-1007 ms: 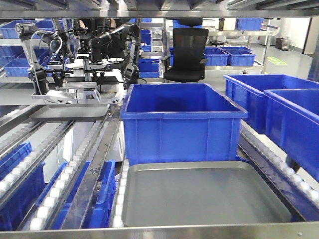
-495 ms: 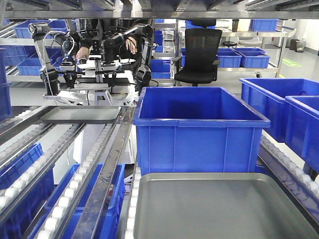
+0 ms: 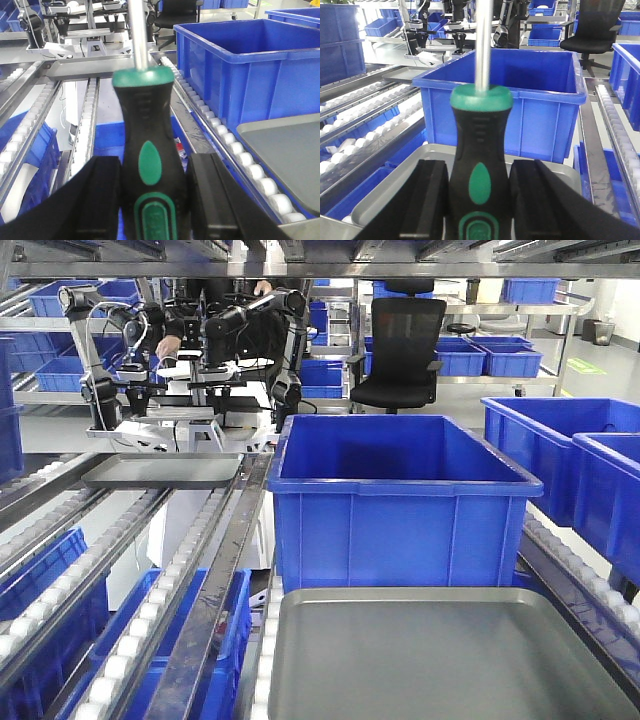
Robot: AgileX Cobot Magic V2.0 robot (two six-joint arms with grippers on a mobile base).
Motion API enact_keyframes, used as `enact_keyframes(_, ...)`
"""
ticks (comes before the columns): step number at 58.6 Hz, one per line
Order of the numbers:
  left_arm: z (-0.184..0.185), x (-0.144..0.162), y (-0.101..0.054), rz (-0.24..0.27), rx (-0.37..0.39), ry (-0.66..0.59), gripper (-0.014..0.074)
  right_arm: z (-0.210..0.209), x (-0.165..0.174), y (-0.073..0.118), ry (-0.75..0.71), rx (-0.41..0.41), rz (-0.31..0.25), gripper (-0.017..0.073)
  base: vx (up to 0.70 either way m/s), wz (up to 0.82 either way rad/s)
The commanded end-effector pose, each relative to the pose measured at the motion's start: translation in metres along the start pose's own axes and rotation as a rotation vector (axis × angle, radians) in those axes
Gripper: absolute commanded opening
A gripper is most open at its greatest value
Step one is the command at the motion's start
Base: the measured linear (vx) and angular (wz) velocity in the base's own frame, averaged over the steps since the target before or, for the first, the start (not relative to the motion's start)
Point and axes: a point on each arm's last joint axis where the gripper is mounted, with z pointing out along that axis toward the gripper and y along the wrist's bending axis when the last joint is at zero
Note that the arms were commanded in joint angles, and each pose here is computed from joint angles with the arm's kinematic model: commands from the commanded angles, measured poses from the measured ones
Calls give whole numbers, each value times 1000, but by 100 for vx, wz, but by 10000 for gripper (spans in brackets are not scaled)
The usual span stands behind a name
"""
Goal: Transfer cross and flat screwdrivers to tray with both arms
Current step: 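Lower both held screwdrivers toward the grey metal tray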
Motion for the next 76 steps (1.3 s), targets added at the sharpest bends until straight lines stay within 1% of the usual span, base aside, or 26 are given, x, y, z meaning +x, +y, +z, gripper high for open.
enact_keyframes(1,-6,-17,-1,-6,5,-131,1,-5,-17,0,-123,7,-8,-8,0,0)
enact_keyframes(17,-6,-19,-1,-7,4,-151,1,-5,-17,0,-126,5,-2,-8,0,0)
enact_keyframes(21,-6,-19,-1,-22,8,-154,1,-5,-18,0,-132,6,-2,-8,0,0)
enact_keyframes(23,-5,-19,-2,-41,14,-155,1,-5,-18,0,-131,6,-3,-8,0,0)
enact_keyframes(26,-2,-20,-3,-88,34,-149,1,-5,-17,0,-125,6,-3,-8,0,0)
enact_keyframes(31,15,-18,-7,-192,94,-94,1,4,-14,-1,-79,5,0,-8,0,0)
enact_keyframes(32,20,-17,-8,-195,103,-75,1,6,-13,-1,-67,5,0,-8,0,0)
enact_keyframes(33,23,-16,-9,-211,118,-62,1,9,-12,-1,-53,5,1,-8,0,0)
enact_keyframes(34,29,-15,-11,-210,134,-41,1,13,-11,-1,-35,5,3,-8,0,0)
enact_keyframes(35,35,-13,-12,-231,153,-20,1,15,-10,-1,-23,5,4,-8,0,0)
enact_keyframes(36,39,-12,-14,-237,167,-4,1,19,-9,-2,-6,5,7,-8,0,0)
enact_keyframes(37,45,-11,-15,-231,183,18,2,23,-7,-2,10,5,9,-8,0,0)
enact_keyframes(42,74,-4,-29,-238,294,87,3,43,-2,-3,75,7,13,-8,0,0)
enact_keyframes(43,80,-3,-33,-255,324,98,3,45,-1,-4,83,8,14,-8,0,0)
enact_keyframes(45,89,-1,-38,-245,355,114,3,55,2,-4,114,9,16,-8,0,0)
enact_keyframes(47,100,3,-44,-257,390,140,3,63,5,-5,139,10,18,-8,0,0)
enact_keyframes(48,110,7,-49,-278,411,166,3,66,6,-5,147,11,19,-8,0,0)
enact_keyframes(49,116,11,-53,-280,426,189,3,71,7,-6,159,11,21,-8,0,0)
enact_keyframes(50,121,12,-56,-273,438,199,3,74,8,-6,168,12,21,-8,0,0)
enact_keyframes(52,132,16,-65,-280,466,231,3,81,11,-7,188,13,23,-8,0,0)
enact_keyframes(54,141,18,-75,-267,494,255,3,87,14,-7,206,15,24,-8,0,0)
enact_keyframes(58,159,22,-92,-254,528,298,3,98,19,-8,242,16,27,-8,0,0)
enact_keyframes(62,175,17,-111,-240,559,305,3,105,23,-9,265,17,29,-8,0,0)
enact_keyframes(68,192,3,-134,-274,612,320,3,112,27,-10,293,20,47,-8,0,0)
enact_keyframes(72,202,0,-149,-294,642,342,3,116,30,-10,308,25,58,-8,0,0)
enact_keyframes(76,213,-2,-165,-334,654,377,3,121,34,-11,332,27,63,-8,0,0)
